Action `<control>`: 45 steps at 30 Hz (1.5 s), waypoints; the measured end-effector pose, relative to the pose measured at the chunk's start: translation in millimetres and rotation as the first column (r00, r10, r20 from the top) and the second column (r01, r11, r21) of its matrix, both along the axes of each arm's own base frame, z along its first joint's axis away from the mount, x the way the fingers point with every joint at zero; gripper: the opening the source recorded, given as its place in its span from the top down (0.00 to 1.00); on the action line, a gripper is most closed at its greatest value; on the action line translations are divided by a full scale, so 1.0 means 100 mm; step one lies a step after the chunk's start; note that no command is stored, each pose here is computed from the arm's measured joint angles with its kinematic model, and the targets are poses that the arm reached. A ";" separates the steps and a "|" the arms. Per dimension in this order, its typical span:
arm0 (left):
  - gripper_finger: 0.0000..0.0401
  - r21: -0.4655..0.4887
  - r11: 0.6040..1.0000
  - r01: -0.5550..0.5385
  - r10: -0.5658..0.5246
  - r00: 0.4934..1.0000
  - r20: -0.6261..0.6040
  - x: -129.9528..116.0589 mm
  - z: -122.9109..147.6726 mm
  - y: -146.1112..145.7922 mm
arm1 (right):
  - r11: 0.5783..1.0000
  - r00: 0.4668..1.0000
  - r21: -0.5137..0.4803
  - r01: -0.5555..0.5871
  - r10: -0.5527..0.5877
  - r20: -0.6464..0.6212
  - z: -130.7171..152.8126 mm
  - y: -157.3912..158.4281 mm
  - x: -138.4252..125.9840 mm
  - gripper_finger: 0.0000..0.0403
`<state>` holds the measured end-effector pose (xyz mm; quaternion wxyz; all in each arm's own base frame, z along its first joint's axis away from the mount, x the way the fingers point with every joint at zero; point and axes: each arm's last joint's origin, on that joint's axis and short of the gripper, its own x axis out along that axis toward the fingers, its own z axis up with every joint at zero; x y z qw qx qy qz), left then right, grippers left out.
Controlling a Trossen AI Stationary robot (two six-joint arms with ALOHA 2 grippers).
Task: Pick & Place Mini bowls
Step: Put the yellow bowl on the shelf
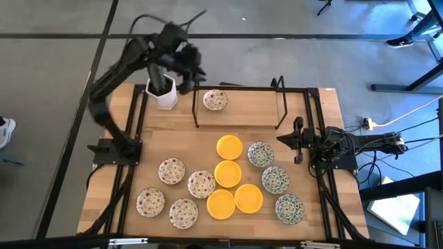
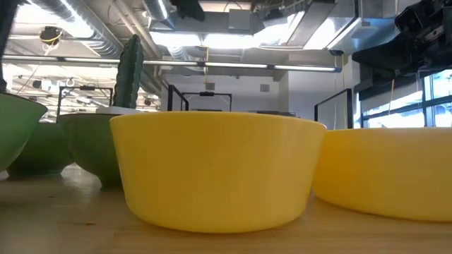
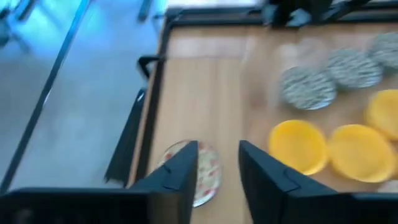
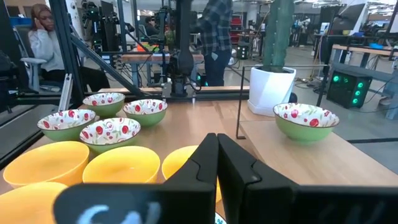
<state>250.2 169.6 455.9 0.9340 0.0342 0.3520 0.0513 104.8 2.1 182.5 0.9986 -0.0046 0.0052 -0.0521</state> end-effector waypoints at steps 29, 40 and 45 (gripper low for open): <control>1.00 0.086 0.996 -0.011 -0.054 0.702 0.711 -1.05 -2.05 -0.97 | 0.993 0.997 -0.085 0.079 -0.080 -0.008 0.00 -0.02 0.00 0.99; 0.99 0.165 0.986 -0.007 -0.113 0.699 0.706 -1.07 -2.32 -1.06 | 0.993 0.997 -0.088 0.081 -0.081 0.004 0.01 -0.02 0.00 0.99; 1.00 0.163 0.987 -0.001 -0.114 0.710 0.695 -1.06 -2.34 -1.05 | 0.992 0.996 -0.085 0.090 -0.088 0.025 0.03 -0.03 0.00 0.99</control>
